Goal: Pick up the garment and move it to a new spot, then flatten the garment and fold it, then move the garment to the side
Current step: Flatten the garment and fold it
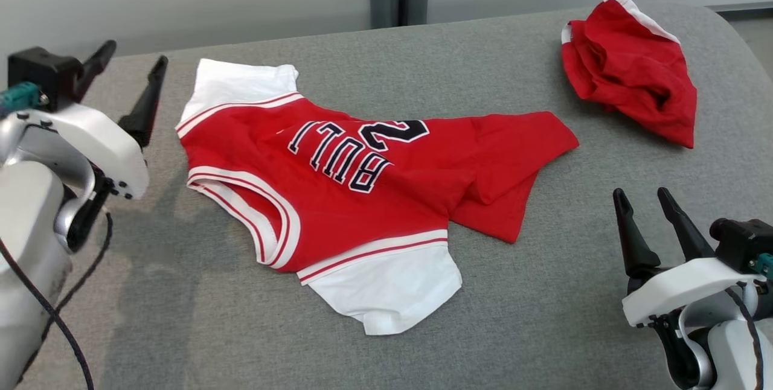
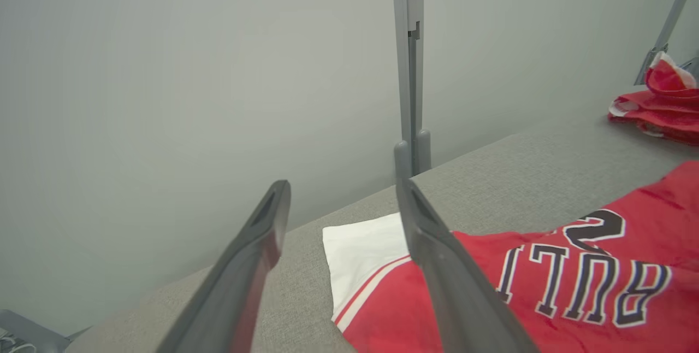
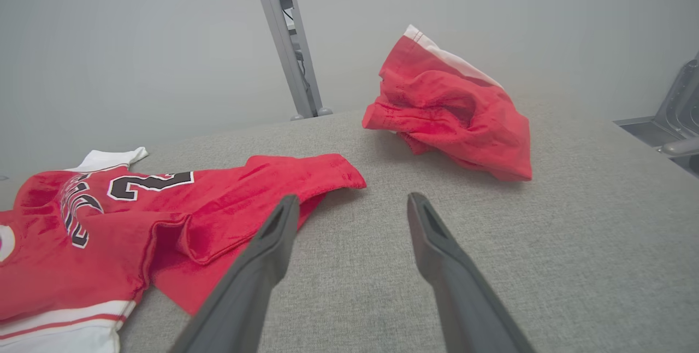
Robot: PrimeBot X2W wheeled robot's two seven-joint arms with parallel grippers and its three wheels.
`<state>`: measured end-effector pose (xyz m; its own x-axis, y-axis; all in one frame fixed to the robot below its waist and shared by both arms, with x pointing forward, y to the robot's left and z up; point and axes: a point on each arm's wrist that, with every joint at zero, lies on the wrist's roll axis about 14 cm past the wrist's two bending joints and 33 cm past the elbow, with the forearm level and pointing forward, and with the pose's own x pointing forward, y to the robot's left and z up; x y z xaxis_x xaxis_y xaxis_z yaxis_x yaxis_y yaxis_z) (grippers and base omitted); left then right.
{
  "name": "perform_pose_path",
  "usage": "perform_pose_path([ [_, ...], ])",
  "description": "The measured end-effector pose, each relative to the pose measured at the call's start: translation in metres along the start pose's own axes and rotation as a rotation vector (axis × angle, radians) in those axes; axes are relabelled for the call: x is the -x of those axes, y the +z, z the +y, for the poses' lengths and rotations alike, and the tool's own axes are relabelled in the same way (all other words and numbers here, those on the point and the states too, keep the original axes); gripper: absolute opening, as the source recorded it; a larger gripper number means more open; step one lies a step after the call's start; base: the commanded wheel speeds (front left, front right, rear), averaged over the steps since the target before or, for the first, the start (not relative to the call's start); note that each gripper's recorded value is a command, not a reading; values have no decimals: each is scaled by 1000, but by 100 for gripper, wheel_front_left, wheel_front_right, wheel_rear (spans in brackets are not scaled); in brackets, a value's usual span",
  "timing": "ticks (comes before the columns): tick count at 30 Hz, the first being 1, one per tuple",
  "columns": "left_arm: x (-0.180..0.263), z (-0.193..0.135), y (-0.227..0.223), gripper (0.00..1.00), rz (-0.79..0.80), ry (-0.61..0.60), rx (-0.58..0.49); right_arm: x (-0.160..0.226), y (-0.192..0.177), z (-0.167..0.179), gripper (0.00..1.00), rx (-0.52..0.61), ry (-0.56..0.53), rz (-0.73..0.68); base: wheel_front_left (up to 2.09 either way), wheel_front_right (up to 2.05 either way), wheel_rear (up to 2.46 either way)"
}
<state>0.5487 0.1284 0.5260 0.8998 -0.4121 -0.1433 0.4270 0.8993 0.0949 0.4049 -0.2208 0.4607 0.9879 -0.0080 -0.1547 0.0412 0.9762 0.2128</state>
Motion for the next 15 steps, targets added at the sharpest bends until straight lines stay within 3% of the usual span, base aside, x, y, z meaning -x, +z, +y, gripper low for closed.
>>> perform_pose_path([
  [6,34,-14,-7,100,-43,52,92,-3,15,9,100,4,26,-41,0,0,0],
  [15,86,-12,-7,100,-174,259,180,-1,44,21,100,-13,34,-181,0,0,0],
])
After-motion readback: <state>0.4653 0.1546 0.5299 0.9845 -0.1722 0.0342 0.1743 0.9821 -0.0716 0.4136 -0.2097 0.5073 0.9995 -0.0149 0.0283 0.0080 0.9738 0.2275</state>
